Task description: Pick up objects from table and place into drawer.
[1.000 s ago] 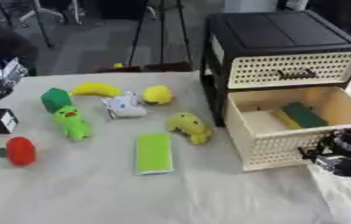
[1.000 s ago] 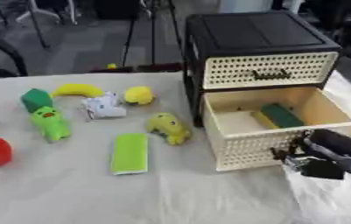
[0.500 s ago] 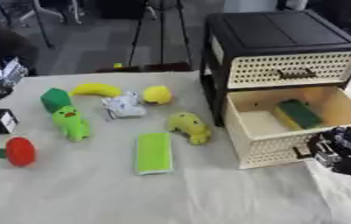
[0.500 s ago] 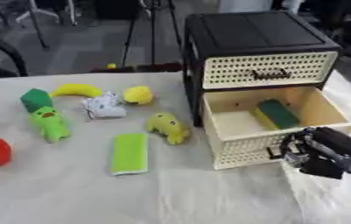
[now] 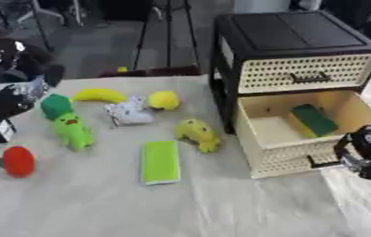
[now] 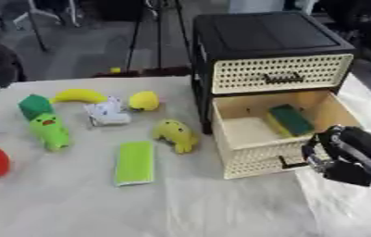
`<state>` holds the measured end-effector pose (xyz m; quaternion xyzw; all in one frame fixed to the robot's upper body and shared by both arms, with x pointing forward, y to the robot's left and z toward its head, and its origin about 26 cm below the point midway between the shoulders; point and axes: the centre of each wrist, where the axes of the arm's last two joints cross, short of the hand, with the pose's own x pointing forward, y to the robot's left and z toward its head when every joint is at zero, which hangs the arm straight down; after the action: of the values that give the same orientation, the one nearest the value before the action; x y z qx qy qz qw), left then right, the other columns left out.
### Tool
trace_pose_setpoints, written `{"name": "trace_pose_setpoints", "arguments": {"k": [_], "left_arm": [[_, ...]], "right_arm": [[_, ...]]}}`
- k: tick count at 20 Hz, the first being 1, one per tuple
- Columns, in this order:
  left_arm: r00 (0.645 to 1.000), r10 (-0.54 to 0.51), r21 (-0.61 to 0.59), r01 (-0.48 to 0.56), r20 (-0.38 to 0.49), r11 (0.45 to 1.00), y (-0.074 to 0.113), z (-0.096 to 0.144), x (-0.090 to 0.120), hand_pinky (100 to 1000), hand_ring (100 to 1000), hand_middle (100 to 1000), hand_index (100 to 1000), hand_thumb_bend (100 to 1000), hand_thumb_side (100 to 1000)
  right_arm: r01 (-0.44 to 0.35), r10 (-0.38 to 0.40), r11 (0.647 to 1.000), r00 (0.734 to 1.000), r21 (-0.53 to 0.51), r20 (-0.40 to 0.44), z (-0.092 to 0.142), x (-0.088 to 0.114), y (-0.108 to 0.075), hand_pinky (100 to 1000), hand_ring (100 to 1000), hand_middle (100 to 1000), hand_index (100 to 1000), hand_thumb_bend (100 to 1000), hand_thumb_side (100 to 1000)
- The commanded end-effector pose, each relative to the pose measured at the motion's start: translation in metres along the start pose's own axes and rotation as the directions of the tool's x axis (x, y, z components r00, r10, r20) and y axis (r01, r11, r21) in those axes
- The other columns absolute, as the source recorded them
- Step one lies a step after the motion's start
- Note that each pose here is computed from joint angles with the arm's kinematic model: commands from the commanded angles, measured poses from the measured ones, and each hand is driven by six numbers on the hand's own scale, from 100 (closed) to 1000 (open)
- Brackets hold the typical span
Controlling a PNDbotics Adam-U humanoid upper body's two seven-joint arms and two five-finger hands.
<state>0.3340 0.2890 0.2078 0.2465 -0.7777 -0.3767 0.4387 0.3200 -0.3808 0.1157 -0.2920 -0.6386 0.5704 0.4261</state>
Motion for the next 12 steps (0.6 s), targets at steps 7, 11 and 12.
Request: {"name": "trace_pose_setpoints", "arguments": {"k": [7,11,12], "left_arm": [[0.986,-0.162,-0.238,0.167,0.042,0.957,-0.019,-0.035,0.001,622,606,609,731,691,730],[0.969,-0.243,-0.340,0.243,0.044,0.909,-0.040,-0.053,0.000,627,621,627,754,801,675],[0.964,-0.264,-0.363,0.262,0.045,0.894,-0.045,-0.057,0.000,627,622,629,755,808,671]], "right_arm": [[0.087,-0.068,0.982,0.991,-0.169,0.116,0.008,0.012,-0.044,100,142,242,562,100,864],[0.116,-0.089,0.976,0.985,-0.183,0.149,0.007,0.016,-0.049,100,142,242,562,100,861],[0.120,-0.092,0.976,0.984,-0.183,0.155,0.007,0.017,-0.050,100,142,242,562,100,861]]}}
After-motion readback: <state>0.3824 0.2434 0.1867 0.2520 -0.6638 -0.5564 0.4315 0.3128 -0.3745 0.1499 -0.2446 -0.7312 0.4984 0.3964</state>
